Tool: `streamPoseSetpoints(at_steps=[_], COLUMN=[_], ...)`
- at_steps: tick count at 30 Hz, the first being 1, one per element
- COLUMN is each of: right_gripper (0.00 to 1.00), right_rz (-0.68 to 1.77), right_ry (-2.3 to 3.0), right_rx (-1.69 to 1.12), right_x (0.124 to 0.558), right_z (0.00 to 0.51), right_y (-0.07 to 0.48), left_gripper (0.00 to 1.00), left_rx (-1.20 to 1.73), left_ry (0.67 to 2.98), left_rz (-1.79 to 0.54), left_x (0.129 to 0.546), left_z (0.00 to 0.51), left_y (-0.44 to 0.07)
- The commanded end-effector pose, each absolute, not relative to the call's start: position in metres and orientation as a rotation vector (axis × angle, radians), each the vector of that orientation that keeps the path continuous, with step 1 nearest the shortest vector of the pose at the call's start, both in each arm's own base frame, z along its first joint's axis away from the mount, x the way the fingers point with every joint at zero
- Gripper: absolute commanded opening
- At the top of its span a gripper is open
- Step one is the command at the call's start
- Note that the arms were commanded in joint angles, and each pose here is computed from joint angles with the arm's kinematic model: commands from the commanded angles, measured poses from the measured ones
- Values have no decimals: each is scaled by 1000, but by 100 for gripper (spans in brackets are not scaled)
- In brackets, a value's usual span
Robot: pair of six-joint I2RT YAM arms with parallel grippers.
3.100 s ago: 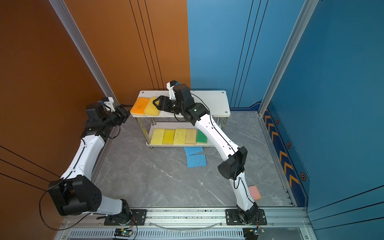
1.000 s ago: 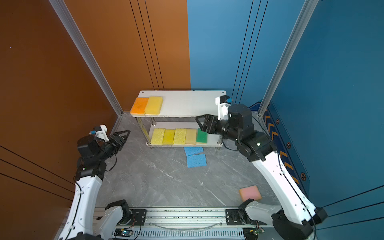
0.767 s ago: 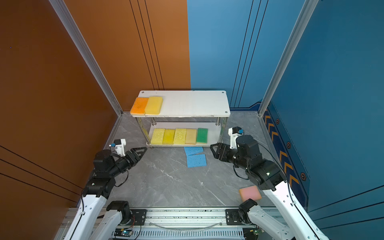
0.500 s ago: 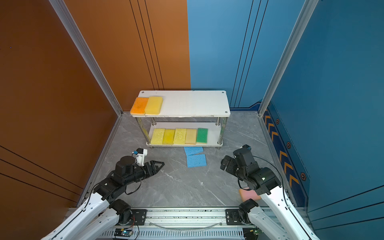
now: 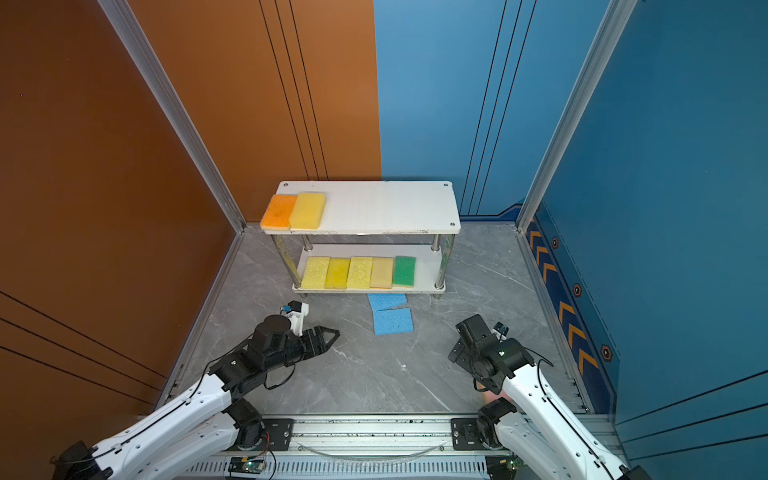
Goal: Place and organize the cleaning sponges onto the shelf
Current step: 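Release the yellow sponge and lower the right gripper while the left arm withdraws, then lower the right gripper over the pink sponge and close on it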
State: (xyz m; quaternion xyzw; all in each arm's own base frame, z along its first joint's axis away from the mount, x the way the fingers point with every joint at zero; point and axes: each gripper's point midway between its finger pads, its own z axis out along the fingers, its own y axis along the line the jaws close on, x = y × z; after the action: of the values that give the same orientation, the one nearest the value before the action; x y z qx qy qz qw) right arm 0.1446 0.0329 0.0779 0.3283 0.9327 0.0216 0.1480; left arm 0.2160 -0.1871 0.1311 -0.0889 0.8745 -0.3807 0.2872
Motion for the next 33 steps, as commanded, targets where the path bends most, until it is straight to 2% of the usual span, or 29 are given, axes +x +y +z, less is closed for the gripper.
streamPoseSetpoints(at_steps=[1, 7, 13, 17, 21, 24, 28, 30, 33], right_gripper=[100, 99, 91, 87, 71, 69, 56, 53, 52], right_rz=[-52, -192, -300, -213, -159, -178, -185, -206, -245], right_ry=[2667, 2649, 2670, 2688, 2716, 2718, 2708, 2715, 2722], right_rx=[1070, 1131, 1132, 1123, 1129, 1124, 1144, 1132, 1115], right_x=[130, 122, 127, 140, 143, 141, 140, 142, 144], right_z=[65, 61, 59, 51, 40, 38, 37, 37, 38], right_y=[17, 2, -2, 11, 20, 17, 15, 13, 11], left_gripper=[72, 72, 72, 72, 72, 72, 72, 72, 72], left_rx=[-210, -196, -205, -222, -237, -251, -275, -284, -287], left_ry=[2305, 2310, 2297, 2286, 2279, 2269, 2249, 2243, 2241], left_rz=[-1004, -1007, -1026, -1048, -1053, -1054, -1062, -1069, -1067], left_x=[222, 225, 229, 231, 230, 229, 228, 228, 226], left_z=[133, 130, 129, 132, 134, 136, 136, 137, 137], left_y=[-184, -179, -172, -166, -159, -153, -150, -150, -149])
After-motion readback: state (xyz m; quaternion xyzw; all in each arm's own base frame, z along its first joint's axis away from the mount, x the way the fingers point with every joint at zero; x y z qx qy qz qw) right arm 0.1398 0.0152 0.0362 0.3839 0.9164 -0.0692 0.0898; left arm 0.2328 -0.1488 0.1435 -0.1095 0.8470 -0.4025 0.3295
